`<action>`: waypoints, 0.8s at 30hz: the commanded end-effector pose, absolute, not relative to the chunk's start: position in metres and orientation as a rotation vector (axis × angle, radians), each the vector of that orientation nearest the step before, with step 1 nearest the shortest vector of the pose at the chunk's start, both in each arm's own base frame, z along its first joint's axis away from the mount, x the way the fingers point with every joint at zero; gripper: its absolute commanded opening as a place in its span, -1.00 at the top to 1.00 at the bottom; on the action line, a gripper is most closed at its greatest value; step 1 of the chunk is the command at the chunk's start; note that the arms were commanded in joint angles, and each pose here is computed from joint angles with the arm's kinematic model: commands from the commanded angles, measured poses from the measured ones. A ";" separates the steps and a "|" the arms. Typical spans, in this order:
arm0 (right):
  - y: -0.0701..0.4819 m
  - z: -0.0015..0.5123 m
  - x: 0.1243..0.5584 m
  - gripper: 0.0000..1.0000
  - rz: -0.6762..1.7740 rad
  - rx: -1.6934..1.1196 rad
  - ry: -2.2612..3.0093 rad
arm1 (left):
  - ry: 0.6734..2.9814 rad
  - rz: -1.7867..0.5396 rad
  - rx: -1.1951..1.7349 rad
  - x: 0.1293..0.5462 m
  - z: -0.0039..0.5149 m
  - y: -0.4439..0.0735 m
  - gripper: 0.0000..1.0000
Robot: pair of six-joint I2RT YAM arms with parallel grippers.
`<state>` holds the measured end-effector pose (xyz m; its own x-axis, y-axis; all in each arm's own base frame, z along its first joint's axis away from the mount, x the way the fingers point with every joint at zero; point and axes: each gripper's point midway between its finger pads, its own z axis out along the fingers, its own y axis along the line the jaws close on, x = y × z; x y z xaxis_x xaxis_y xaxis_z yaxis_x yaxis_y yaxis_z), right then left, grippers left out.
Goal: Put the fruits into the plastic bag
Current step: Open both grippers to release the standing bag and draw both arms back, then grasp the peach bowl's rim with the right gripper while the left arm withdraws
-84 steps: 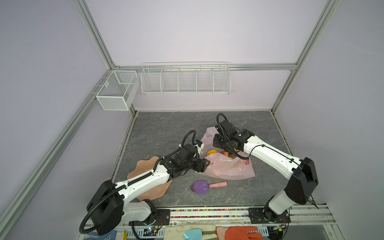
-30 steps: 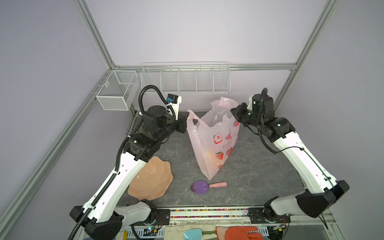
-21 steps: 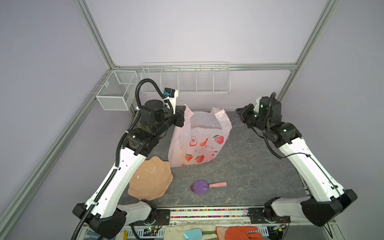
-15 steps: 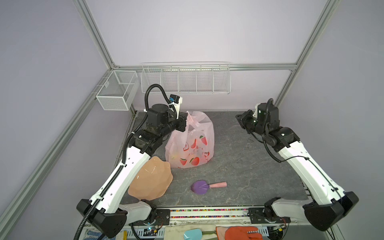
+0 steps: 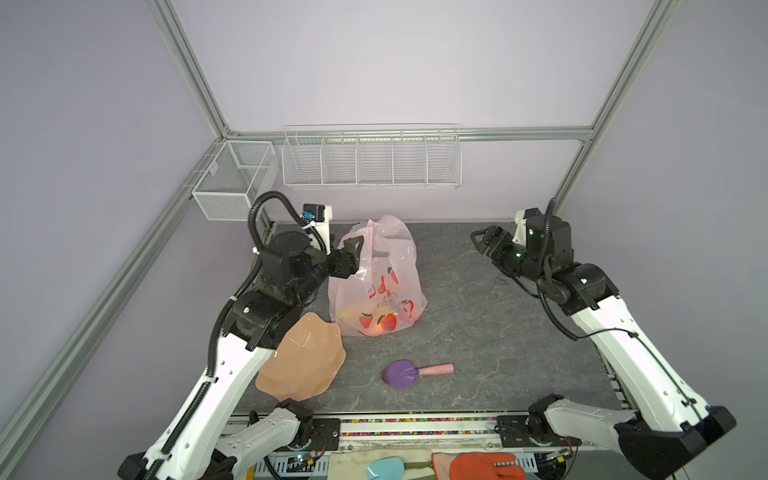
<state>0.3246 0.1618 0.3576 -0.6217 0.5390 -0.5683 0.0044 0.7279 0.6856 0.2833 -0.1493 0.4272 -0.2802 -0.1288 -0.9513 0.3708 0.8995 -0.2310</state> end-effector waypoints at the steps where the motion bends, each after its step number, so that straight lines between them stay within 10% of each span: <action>1: 0.164 0.349 0.309 -0.95 0.783 0.195 2.157 | 1.867 -0.444 -0.014 0.267 0.411 -0.114 -0.53; 13: 0.322 0.258 0.221 -0.90 1.181 -0.539 2.460 | 2.244 -0.062 -0.606 0.208 0.287 -0.024 -0.64; 24: 0.462 0.163 0.161 -0.76 1.269 -0.639 2.696 | 2.070 -0.229 -0.531 0.203 0.323 -0.024 -0.67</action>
